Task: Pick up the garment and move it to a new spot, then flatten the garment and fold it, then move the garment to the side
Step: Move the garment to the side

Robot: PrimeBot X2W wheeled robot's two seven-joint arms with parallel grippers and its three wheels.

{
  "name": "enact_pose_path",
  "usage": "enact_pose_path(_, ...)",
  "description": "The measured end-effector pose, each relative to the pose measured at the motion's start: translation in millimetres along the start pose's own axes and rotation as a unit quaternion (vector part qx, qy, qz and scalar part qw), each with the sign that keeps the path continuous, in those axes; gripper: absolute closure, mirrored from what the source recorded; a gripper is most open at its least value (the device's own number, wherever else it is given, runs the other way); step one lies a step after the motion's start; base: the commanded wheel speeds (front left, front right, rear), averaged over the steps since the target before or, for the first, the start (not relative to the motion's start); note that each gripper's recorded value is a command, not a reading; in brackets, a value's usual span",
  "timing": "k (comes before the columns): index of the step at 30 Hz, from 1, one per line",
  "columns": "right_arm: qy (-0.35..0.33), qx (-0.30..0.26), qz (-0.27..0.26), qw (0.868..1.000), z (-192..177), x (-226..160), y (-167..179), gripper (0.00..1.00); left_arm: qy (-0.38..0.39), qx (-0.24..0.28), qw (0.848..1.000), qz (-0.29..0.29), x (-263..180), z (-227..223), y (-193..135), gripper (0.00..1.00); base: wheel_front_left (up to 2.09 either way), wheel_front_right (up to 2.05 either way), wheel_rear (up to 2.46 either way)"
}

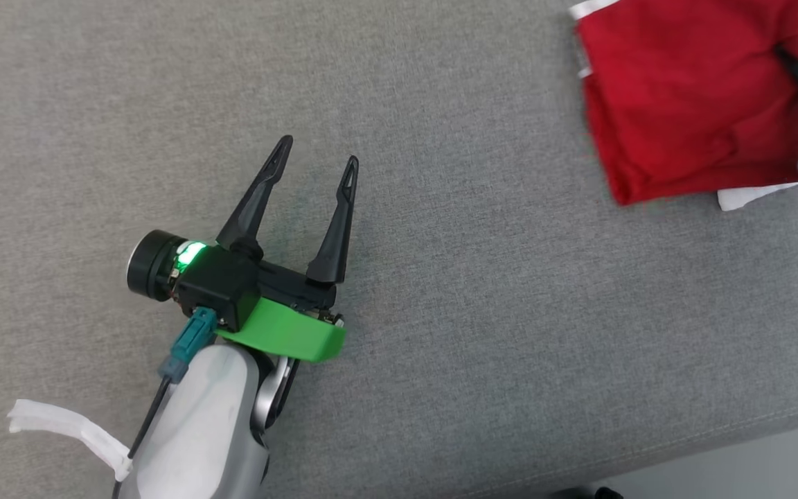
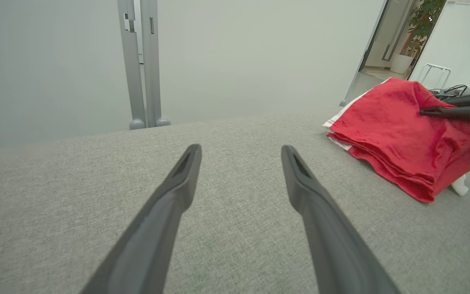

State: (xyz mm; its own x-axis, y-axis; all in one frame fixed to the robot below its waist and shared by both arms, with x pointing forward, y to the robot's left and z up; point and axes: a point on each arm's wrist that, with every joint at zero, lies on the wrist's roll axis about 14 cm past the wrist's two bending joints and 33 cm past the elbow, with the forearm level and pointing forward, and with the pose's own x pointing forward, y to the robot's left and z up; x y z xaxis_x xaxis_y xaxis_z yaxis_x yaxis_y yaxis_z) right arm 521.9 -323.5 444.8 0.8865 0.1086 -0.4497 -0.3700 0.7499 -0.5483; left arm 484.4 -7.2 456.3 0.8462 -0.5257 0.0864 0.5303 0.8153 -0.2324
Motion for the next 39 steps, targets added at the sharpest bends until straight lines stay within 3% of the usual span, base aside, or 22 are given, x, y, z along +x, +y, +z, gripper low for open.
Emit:
enact_pose_path(8, 0.087, -0.036, -0.025, 0.995, -59.0, 2.7, -35.9, 1.00, 0.021, -0.014, 1.000, 0.012, 2.2, -26.0, 16.0, 0.00, 0.00, 0.00, 0.00)
enact_pose_path(17, 0.108, -0.039, -0.039, 0.993, -71.0, 20.0, -48.1, 1.00, 0.024, -0.014, 0.999, 0.036, -5.8, -27.4, 32.6, 0.00, 0.00, 0.00, 0.00)
enact_pose_path(18, 0.110, -0.036, -0.041, 0.992, -71.9, 20.9, -48.8, 0.87, 0.024, -0.013, 0.999, 0.038, -6.5, -27.2, 34.0, 0.00, 0.00, 0.00, 0.00)
enact_pose_path(19, 0.115, -0.036, -0.044, 0.992, -73.6, 21.2, -50.1, 0.09, 0.024, -0.013, 0.999, 0.041, -7.1, -26.7, 35.5, 0.00, 0.00, 0.00, 0.00)
enact_pose_path(20, 0.115, -0.034, -0.046, 0.992, -73.2, 21.8, -51.2, 0.00, 0.023, -0.013, 0.999, 0.042, -7.6, -25.6, 36.4, 0.00, 0.00, 0.00, 0.00)
enact_pose_path(28, 0.071, 0.010, -0.082, 0.994, -45.6, 18.3, -64.7, 0.00, 0.003, -0.008, 0.999, 0.051, -9.5, -3.7, 36.9, 0.00, 0.00, 0.00, 0.00)
enact_pose_path(32, -0.004, 0.091, -0.111, 0.990, -5.7, 18.4, -68.7, 0.00, -0.012, -0.008, 0.998, 0.060, -15.4, 12.9, 35.0, 0.00, 0.00, 0.00, 0.00)
enact_pose_path(39, -0.145, 0.172, -0.091, 0.970, 80.9, 7.4, -45.7, 0.00, -0.048, 0.001, 0.995, 0.089, -33.5, 51.8, 37.4, 0.00, 0.00, 0.00, 0.00)
